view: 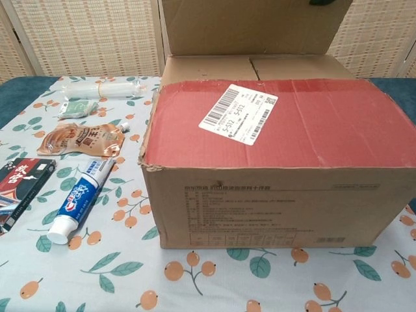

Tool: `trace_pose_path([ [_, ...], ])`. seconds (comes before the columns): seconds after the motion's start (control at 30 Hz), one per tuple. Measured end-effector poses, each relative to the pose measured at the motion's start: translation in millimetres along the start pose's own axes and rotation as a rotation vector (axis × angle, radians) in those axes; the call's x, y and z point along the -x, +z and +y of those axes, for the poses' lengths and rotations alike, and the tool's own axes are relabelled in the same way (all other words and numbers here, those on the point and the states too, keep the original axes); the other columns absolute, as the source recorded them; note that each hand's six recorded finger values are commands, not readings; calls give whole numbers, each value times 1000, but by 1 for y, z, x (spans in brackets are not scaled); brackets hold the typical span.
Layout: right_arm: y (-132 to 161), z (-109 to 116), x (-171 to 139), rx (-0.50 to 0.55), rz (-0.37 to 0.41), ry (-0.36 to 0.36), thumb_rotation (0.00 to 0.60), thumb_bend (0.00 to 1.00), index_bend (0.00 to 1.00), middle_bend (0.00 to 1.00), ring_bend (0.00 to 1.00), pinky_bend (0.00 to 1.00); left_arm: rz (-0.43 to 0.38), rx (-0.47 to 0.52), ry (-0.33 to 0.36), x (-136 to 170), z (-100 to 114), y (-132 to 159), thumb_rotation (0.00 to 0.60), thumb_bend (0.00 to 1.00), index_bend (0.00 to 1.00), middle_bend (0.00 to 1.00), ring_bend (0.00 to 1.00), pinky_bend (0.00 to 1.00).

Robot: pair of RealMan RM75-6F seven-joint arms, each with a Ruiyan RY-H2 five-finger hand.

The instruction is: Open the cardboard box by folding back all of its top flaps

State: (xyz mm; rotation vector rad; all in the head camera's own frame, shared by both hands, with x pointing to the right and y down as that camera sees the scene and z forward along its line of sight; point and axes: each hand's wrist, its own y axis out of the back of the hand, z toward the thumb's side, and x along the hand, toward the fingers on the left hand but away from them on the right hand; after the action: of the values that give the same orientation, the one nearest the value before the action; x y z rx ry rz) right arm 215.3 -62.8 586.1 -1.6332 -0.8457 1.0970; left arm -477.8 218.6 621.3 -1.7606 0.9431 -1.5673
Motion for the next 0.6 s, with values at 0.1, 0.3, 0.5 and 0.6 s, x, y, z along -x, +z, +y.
trace_pose_path([
  [0.1,-5,2,16,9,-22,-8,600,301,54,0,0,0,10,11,0,-3,1,-3,600,469,53,29,0,0],
  [0.3,-13,-4,51,10,-68,4,600,301,54,0,0,0,26,21,3,-4,2,-9,600,469,54,29,0,0],
  [0.5,-20,-14,82,32,-125,36,600,300,54,0,0,0,51,19,-4,-7,1,-17,600,469,55,29,0,0],
  [0.6,-24,-17,86,102,-142,53,600,301,54,0,0,0,49,17,0,-7,2,-17,600,469,52,29,0,0],
])
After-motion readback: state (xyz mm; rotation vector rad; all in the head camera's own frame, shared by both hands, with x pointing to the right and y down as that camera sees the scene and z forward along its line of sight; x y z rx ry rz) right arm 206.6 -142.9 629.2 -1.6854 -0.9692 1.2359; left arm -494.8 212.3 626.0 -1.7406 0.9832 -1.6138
